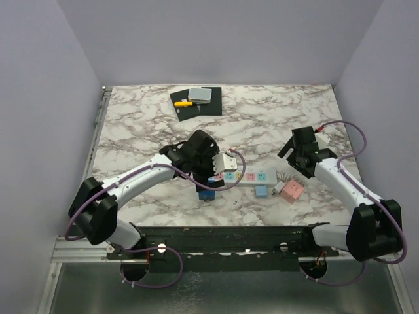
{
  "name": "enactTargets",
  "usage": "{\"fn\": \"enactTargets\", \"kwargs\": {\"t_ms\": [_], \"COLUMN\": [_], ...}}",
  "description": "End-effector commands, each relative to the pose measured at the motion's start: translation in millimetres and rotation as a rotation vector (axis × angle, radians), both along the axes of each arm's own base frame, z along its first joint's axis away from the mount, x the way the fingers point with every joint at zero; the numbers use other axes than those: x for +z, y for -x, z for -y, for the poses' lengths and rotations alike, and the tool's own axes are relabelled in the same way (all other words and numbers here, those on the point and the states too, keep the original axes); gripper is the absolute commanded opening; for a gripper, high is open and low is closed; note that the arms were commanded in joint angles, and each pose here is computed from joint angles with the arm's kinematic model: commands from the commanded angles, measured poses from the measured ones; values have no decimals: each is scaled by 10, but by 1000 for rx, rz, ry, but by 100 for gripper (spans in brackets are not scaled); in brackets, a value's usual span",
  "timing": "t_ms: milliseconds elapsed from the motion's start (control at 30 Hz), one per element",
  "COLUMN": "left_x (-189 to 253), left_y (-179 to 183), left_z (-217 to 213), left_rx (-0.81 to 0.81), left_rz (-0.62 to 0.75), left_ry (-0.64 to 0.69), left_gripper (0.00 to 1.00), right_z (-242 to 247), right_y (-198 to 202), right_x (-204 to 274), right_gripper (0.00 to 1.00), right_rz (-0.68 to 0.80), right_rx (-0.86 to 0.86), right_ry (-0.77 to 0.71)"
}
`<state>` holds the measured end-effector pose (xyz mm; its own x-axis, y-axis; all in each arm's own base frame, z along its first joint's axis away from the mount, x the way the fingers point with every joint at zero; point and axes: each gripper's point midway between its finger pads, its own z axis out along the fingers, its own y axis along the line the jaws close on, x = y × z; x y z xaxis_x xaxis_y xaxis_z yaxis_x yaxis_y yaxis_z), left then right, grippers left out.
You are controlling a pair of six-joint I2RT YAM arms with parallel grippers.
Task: Insert the plug
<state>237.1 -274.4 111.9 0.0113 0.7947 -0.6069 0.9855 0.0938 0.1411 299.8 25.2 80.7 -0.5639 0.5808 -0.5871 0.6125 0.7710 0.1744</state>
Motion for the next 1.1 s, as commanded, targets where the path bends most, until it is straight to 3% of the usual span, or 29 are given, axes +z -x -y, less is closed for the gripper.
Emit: {"fn": "enactTargets", "kwargs": {"t_ms": [0, 333, 633, 833, 933, 1067], "left_x": [-207, -274, -368, -398, -413, -427], "left_y": [382, 229, 303, 251, 243, 216], "left_z": [-469, -456, -317, -261, -212, -174], "left_rx": [-6, -8, -36, -48, -54, -65], "left_rz": [-90, -31, -104, -103, -118, -119], "left_ry": [-152, -174, -135, -137, -131, -132], "left_gripper": [99, 97, 97, 96, 92, 75], "right_z": [-175, -716, -1342, -1466, -1499, -1512], "right_y": [24, 171, 332, 407, 440, 463], "right_x": [228, 415, 516, 565, 579, 560], "right_gripper": [100, 100, 100, 100, 100, 98], "right_rz": [45, 66, 81, 90, 91, 86], "right_rx": [105, 323, 667, 753, 777, 789], "right_ry": [-37, -122, -307, -358, -373, -382]}}
